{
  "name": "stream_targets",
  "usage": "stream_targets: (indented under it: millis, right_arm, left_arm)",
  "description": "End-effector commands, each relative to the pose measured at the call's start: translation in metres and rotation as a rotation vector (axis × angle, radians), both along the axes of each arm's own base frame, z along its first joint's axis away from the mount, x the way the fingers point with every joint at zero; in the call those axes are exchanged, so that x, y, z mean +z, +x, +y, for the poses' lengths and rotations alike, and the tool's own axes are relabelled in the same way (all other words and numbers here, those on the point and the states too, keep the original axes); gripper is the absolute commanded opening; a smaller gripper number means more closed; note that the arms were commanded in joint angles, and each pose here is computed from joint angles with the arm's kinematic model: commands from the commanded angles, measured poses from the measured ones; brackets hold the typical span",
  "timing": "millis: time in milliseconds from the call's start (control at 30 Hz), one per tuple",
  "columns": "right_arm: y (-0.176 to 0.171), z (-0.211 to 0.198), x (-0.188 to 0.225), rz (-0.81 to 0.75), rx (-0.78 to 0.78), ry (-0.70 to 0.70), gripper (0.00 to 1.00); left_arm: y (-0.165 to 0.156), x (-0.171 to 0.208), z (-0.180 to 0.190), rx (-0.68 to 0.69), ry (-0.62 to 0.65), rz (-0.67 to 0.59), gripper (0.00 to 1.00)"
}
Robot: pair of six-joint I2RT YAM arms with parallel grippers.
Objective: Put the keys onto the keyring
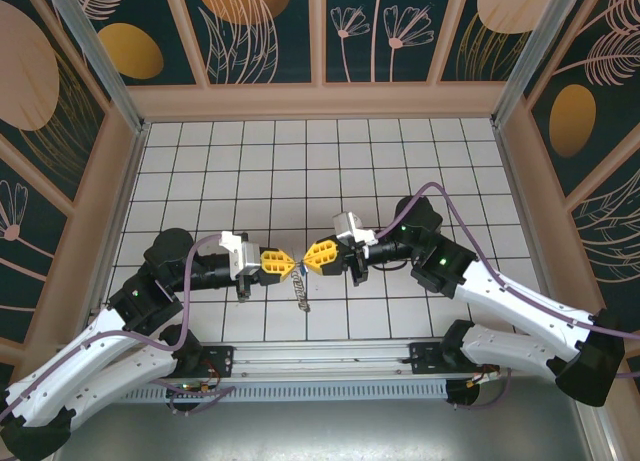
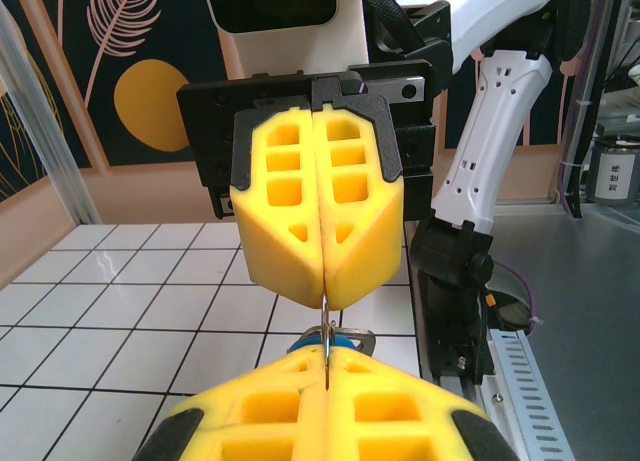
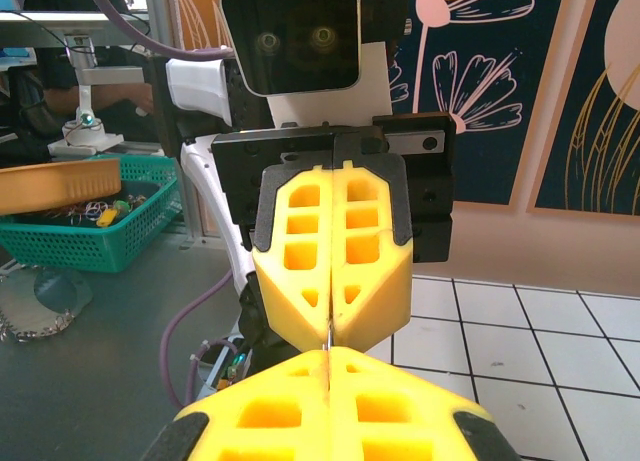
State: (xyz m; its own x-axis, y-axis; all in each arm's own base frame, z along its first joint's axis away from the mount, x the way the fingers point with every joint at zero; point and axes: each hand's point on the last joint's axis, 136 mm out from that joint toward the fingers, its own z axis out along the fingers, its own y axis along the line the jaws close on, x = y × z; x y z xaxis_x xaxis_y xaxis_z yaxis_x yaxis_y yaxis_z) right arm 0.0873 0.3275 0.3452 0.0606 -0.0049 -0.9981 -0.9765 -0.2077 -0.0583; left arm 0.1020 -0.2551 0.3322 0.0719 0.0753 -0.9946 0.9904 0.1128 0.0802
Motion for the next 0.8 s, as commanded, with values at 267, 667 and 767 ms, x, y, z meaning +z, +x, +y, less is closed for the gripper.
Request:
stream_targets:
  millis: [267, 667, 767]
  right_arm:
    - [-0.0022, -0.0088, 0.0192, -0.007, 0.006, 0.041, 0.00]
    - [-0.0010, -0.0050, 0.0186, 0.002, 0.019, 0.035, 0.00]
    - [0.0005, -0.0040, 0.0170, 0.004, 0.016, 0.031, 0.00]
  left_arm:
    - [-0.0005, 0.0194, 0.0035, 0.015, -0.041, -0.057, 0.00]
    - [-0.0003, 0.0202, 0.0034, 0.015, -0.042, -0.059, 0.00]
    - [-0.0007, 0.0202, 0.0033, 0.013, -0.042, -0.060, 0.00]
